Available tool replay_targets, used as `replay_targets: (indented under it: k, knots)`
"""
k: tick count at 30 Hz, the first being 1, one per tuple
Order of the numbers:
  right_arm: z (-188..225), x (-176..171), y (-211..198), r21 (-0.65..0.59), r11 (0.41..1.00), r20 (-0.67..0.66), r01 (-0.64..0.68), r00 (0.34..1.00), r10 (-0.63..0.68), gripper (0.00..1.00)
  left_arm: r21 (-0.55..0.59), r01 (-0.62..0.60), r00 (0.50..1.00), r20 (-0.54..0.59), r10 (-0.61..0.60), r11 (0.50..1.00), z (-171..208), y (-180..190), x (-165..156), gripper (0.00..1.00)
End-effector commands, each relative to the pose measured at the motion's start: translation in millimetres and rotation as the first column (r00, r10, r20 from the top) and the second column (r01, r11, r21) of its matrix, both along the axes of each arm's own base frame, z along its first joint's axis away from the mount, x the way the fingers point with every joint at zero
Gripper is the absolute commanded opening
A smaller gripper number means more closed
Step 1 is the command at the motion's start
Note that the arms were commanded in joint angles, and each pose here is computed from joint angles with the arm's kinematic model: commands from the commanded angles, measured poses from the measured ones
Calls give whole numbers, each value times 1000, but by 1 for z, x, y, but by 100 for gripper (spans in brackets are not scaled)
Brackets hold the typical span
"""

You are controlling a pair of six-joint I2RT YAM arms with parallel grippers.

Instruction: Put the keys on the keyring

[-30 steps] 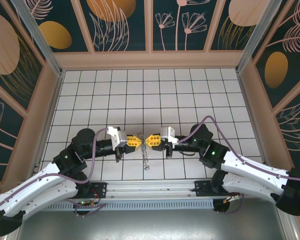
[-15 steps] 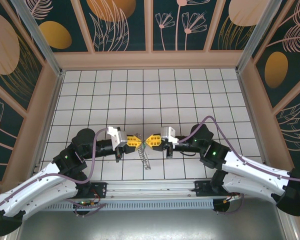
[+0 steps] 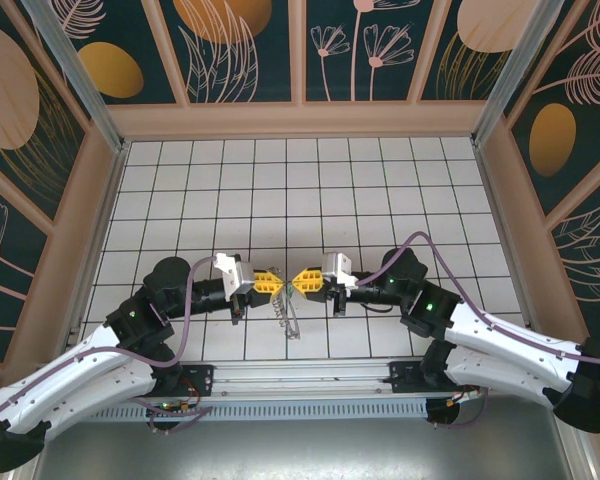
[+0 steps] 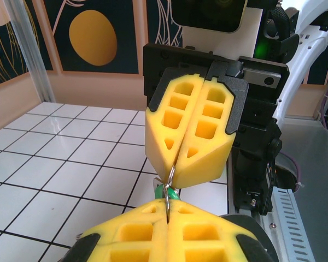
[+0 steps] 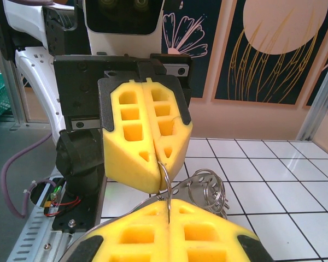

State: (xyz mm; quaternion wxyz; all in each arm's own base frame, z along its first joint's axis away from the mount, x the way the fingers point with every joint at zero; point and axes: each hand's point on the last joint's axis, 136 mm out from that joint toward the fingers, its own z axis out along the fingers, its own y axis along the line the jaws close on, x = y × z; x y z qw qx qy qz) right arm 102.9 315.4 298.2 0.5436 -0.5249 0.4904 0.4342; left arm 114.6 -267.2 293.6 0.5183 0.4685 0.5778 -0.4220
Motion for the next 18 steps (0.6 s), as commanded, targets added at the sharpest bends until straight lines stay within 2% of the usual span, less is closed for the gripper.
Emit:
replay_targets:
  k: [1, 18]
  knots:
    - [27, -1, -2, 59, 998, 45, 4, 999, -7, 0, -44, 22, 999, 50, -20, 999, 18, 1, -5, 0]
    - [31, -4, -4, 70, 998, 45, -6, 999, 2, 0, -40, 24, 998, 50, -22, 999, 17, 0, -5, 0]
